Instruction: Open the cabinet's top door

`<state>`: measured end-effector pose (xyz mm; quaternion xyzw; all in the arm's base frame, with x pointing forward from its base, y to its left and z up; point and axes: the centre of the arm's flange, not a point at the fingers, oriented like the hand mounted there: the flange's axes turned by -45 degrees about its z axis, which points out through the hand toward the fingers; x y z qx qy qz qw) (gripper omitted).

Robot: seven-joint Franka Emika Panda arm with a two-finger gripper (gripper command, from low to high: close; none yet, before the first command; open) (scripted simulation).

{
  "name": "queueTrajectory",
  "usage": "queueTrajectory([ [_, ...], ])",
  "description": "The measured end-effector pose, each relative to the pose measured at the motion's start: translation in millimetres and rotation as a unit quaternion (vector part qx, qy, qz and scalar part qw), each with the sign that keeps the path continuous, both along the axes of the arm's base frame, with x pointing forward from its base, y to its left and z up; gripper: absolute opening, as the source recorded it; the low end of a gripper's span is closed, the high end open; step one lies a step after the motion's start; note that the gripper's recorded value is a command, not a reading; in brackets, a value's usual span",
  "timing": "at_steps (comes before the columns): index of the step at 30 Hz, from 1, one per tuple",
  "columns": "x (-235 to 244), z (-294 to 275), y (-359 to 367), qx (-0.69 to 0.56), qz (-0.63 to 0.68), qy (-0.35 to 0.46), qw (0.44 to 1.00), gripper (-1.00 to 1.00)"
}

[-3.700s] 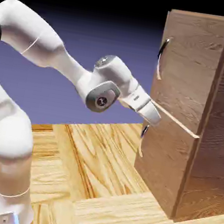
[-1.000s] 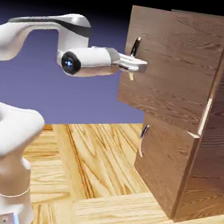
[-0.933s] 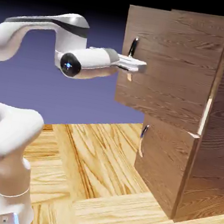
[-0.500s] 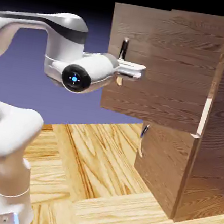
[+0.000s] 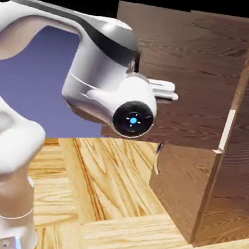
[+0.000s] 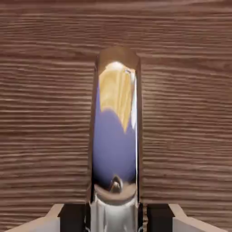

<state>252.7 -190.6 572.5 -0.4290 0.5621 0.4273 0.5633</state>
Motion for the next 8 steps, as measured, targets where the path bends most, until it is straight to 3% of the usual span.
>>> queueTrajectory([
  [8,18,0,-59,0.0,0.096,0.0,0.995,-1.0],
])
